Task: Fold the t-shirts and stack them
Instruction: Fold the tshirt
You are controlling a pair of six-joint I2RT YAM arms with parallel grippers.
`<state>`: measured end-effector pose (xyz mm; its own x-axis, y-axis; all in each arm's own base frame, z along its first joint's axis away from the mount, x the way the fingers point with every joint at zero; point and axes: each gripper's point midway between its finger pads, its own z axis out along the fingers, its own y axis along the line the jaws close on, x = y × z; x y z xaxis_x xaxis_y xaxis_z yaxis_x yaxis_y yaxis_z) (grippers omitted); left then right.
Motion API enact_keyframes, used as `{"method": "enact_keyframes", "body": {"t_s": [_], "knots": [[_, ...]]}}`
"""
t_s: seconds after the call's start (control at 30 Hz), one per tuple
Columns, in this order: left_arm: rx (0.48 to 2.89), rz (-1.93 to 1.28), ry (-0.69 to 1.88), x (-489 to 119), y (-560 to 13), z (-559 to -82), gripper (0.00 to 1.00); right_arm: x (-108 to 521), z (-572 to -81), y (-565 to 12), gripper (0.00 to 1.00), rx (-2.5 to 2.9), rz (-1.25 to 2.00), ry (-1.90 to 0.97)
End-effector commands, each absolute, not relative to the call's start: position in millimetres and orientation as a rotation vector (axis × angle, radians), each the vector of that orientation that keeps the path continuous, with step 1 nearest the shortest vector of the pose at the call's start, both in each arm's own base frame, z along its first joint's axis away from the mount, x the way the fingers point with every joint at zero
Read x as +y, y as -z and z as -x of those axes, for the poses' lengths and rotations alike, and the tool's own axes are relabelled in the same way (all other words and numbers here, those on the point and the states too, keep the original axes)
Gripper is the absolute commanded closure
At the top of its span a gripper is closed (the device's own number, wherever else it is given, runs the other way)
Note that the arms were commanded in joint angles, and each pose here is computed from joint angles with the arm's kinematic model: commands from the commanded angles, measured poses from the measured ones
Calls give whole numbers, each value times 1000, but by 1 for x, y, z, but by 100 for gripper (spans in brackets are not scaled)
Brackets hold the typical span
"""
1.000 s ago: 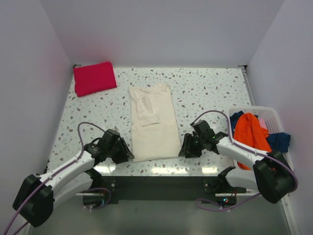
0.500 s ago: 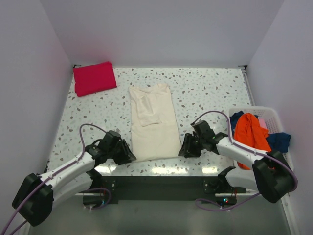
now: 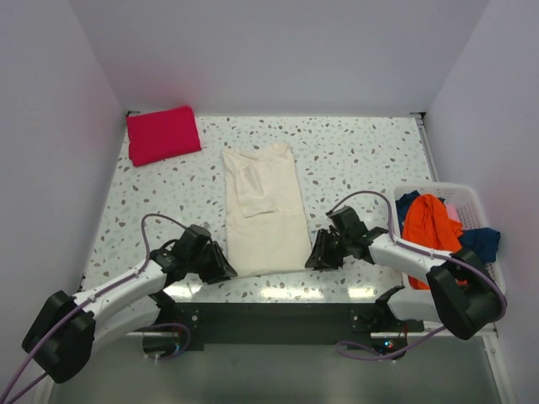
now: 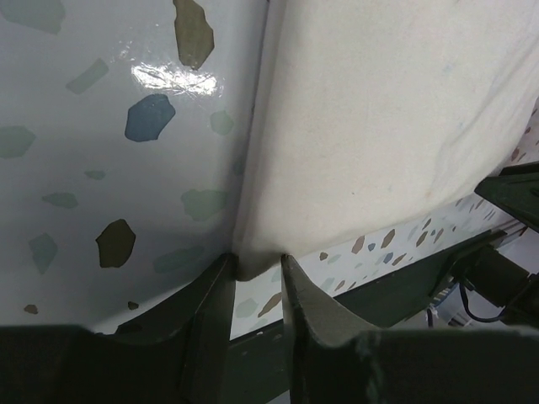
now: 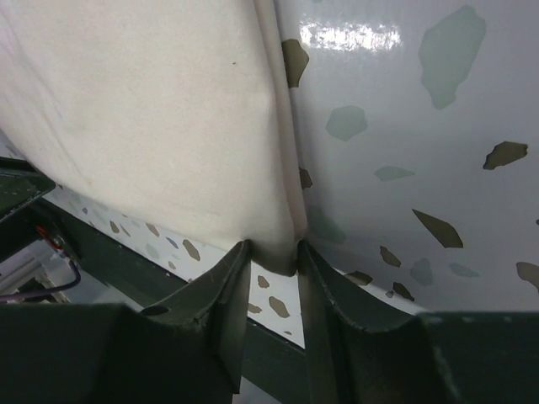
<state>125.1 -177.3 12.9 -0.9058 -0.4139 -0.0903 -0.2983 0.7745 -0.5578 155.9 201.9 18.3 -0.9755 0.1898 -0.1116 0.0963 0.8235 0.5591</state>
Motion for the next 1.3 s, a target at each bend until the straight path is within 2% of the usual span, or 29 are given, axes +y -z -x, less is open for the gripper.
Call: {"method": "enact_keyframes", "body": {"t_s": [0.0, 0.2, 0.3, 0.33, 0.93, 1.07, 1.27], "knots": [[2821, 555, 679, -161, 8, -113, 69, 201, -159, -15, 69, 2830, -245, -853], [2738, 466, 698, -174, -14, -143, 85, 203, -162, -23, 82, 2817, -223, -859], [2722, 442, 704, -177, -24, -149, 96, 202, -165, -31, 91, 2800, -197, -855], [2724, 443, 700, -176, -25, -149, 100, 203, -165, -32, 98, 2795, -186, -858], [2738, 334, 815, -174, -53, -107, 100, 193, -113, -59, 100, 2712, -79, -954], [2684, 321, 818, -174, -73, -114, 100, 186, -112, -77, 100, 2670, -74, -937], [2561, 264, 825, -186, -114, -144, 100, 185, -138, -109, 100, 2608, -16, -823]]}}
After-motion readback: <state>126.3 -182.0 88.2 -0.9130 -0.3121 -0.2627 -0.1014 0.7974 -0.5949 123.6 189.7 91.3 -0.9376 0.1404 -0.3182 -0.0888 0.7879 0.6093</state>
